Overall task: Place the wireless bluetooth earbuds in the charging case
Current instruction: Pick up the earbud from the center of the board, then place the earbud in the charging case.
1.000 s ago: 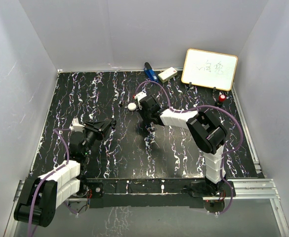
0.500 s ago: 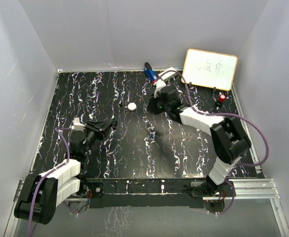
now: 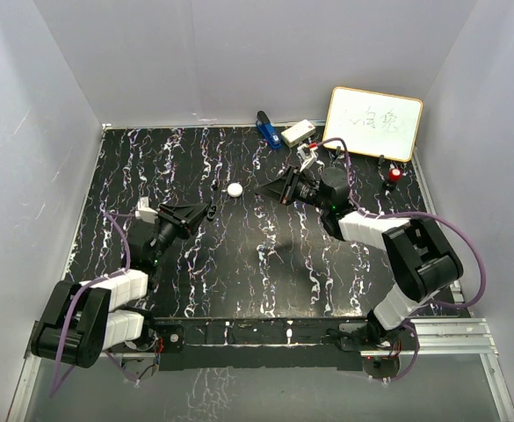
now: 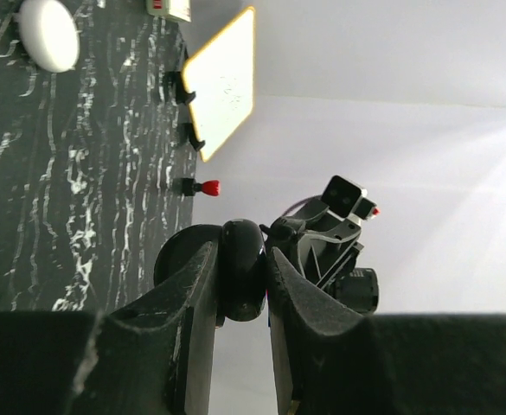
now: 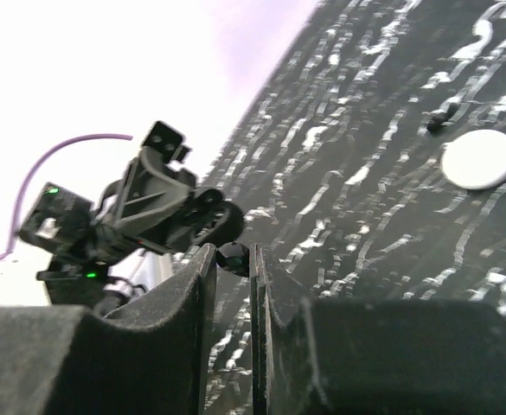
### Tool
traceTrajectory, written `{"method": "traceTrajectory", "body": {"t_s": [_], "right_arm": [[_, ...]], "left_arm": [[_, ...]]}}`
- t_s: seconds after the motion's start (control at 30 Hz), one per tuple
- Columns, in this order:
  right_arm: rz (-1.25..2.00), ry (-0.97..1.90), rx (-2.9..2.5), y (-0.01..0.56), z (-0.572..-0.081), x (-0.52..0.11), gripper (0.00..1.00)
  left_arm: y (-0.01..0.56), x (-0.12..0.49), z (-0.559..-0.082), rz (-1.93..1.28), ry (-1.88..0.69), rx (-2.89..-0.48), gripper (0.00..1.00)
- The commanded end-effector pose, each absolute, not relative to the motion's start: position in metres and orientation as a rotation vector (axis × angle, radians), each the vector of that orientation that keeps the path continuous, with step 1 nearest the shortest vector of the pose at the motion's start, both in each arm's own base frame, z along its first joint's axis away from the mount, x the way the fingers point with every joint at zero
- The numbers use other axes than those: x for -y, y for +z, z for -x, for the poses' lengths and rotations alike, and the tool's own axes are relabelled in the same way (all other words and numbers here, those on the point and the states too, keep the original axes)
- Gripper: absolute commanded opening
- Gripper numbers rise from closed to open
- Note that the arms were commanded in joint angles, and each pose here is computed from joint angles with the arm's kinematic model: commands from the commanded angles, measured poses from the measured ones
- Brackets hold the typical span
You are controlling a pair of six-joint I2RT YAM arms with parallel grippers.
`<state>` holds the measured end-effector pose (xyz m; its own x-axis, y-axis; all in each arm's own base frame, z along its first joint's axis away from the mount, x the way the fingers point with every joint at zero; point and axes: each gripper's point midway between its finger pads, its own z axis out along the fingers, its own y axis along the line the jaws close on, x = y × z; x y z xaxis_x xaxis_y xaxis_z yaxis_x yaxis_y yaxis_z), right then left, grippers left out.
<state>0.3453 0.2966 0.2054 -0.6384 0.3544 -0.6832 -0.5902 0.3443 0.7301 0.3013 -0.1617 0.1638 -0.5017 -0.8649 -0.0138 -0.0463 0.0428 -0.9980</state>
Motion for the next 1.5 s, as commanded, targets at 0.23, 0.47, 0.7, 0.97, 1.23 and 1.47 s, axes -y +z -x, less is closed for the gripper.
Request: {"method": "traceTrajectory", "body": {"t_s": [0.23,0.47,0.7,0.97,1.23,1.47], "right_arm": [[0.289,1.702,-1.528,0.261,-0.314,-0.305,0.0],[0.296,1.734,-1.515,0.261,-0.311,-0.306,0.0],[0.304,1.755,-1.509,0.261,-0.311,-0.308,0.0],[0.322,1.773,-1.517,0.258,-0.309,-0.317,0.0],[0.343,1.804,-1.524,0.256,-0.305,-0.335,0.0],[0.349,1.824,-1.535,0.252,-0.303,-0.347,0.0]], "left_arm": [[0.209,0.185,-0.305,0.759,-1.645,-1.579,0.0],[0.212,0.197,-0.303,0.725,-1.681,-1.585,0.0],[0.217,0.202,-0.303,0.698,-1.694,-1.588,0.0],[0.217,0.207,-0.301,0.681,-1.713,-1.593,0.0],[0.218,0.211,-0.301,0.671,-1.724,-1.597,0.0],[0.217,0.213,-0.301,0.672,-1.729,-1.594,0.0]]}}
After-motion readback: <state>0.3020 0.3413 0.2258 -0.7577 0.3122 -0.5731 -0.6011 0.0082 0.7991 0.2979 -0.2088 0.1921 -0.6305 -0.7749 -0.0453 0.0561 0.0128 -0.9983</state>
